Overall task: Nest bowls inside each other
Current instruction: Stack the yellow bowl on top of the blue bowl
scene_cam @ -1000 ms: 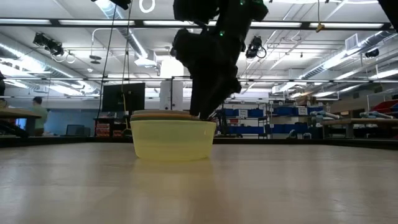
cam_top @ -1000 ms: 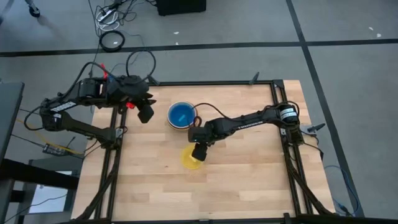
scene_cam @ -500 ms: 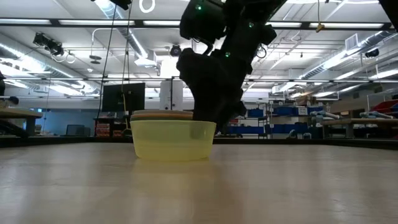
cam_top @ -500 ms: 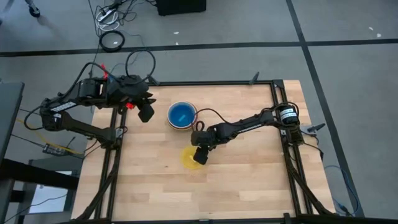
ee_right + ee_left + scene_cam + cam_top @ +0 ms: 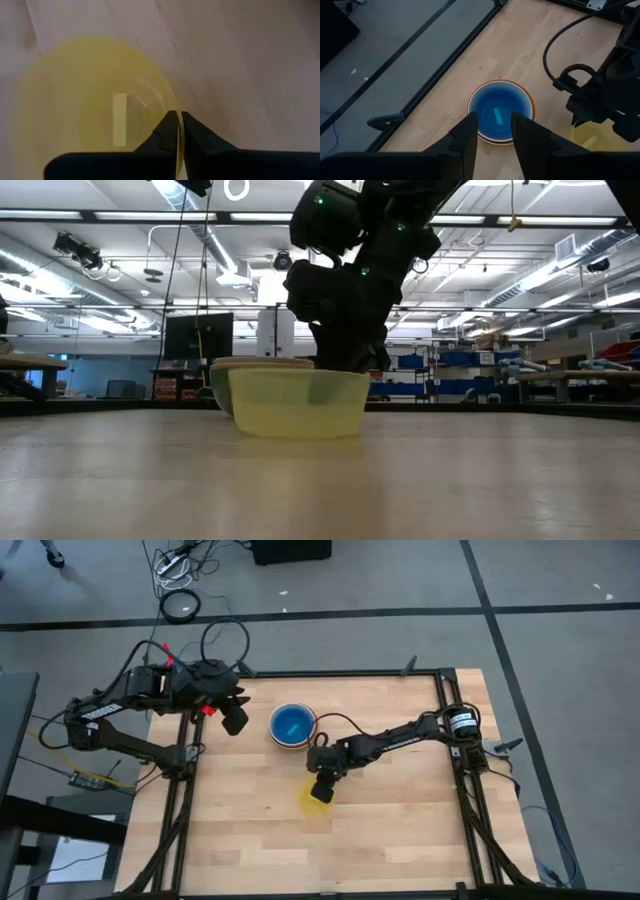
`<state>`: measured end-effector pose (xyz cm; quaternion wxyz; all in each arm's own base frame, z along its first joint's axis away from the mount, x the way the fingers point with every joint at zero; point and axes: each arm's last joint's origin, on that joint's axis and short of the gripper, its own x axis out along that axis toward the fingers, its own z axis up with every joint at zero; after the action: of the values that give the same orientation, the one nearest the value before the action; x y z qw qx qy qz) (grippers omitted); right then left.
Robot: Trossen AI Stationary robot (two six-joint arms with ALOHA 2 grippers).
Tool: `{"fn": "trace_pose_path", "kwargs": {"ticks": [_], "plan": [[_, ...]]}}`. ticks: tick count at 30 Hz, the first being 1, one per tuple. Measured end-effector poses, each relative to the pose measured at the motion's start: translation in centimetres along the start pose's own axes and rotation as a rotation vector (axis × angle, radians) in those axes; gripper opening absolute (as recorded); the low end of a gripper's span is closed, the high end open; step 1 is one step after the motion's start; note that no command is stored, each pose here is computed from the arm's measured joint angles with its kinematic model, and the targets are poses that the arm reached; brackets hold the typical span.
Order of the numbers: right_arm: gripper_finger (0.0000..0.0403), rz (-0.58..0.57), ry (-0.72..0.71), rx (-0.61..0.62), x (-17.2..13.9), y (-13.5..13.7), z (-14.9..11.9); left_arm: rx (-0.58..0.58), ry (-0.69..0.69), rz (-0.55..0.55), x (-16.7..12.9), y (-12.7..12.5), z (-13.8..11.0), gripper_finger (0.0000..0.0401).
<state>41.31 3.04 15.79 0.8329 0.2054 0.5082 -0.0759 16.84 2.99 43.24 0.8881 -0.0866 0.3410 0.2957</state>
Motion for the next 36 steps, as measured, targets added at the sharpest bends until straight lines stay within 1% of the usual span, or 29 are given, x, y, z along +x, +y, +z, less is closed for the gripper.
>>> {"fn": "trace_pose_path", "kwargs": {"ticks": [4, 7, 11, 13, 15, 18, 21, 24, 27, 31, 33, 36], "plan": [[0.0002, 0.004, 0.0, -0.004, -0.2, -0.5, 0.4, 0.0, 0.0, 0.0, 0.0, 0.0, 0.0, 0.0127], [0.0001, 0.034, -0.029, -0.014, -1.3, -0.5, 1.5, 0.0, 0.001, 0.001, 0.0, 0.0, 0.0, 0.0127], [0.0001, 0.057, -0.152, -0.078, -4.5, 0.8, 3.8, 0.0, 0.0, 0.001, 0.0, 0.0, 0.0, 0.0127], [0.0001, 0.034, -0.221, -0.114, -5.8, 1.1, 5.0, 0.0, 0.001, 0.001, 0.0, 0.0, 0.0, 0.0127], [0.0001, -0.001, -0.283, -0.135, -6.9, 0.7, 6.4, 0.0, -0.001, 0.0, 0.0, 0.0, 0.0, 0.0127], [0.0001, -0.043, -0.35, -0.131, -8.1, -1.0, 8.5, -0.001, -0.001, 0.0, 0.0, 0.0, 0.0, 0.0127], [0.0, -0.078, -0.381, -0.1, -9.1, -3.4, 10.0, -0.001, -0.001, 0.0, 0.0, 0.0, 0.0, 0.0127], [0.0, -0.109, -0.417, -0.064, -10.0, -5.9, 11.3, 0.0, 0.0, 0.0, 0.0, 0.0, 0.0, 0.0127], [0.0, -0.131, -0.432, -0.032, -10.5, -8.3, 12.0, 0.0, 0.0, 0.001, 0.0, 0.0, 0.0, 0.0127], [0.0, -0.158, -0.428, -0.007, -9.9, -10.9, 12.5, -0.002, -0.003, 0.0, 0.0, 0.0, 0.0, 0.0127], [0.0, -0.154, -0.44, 0.004, -9.1, -11.8, 12.9, -0.005, -0.008, -0.002, 0.0, 0.0, 0.1, 0.0127], [0.0005, -0.131, -0.392, 0.021, -7.2, -12.6, 12.7, -0.007, -0.005, -0.001, 0.0, 0.0, 0.1, 0.0127]]}}
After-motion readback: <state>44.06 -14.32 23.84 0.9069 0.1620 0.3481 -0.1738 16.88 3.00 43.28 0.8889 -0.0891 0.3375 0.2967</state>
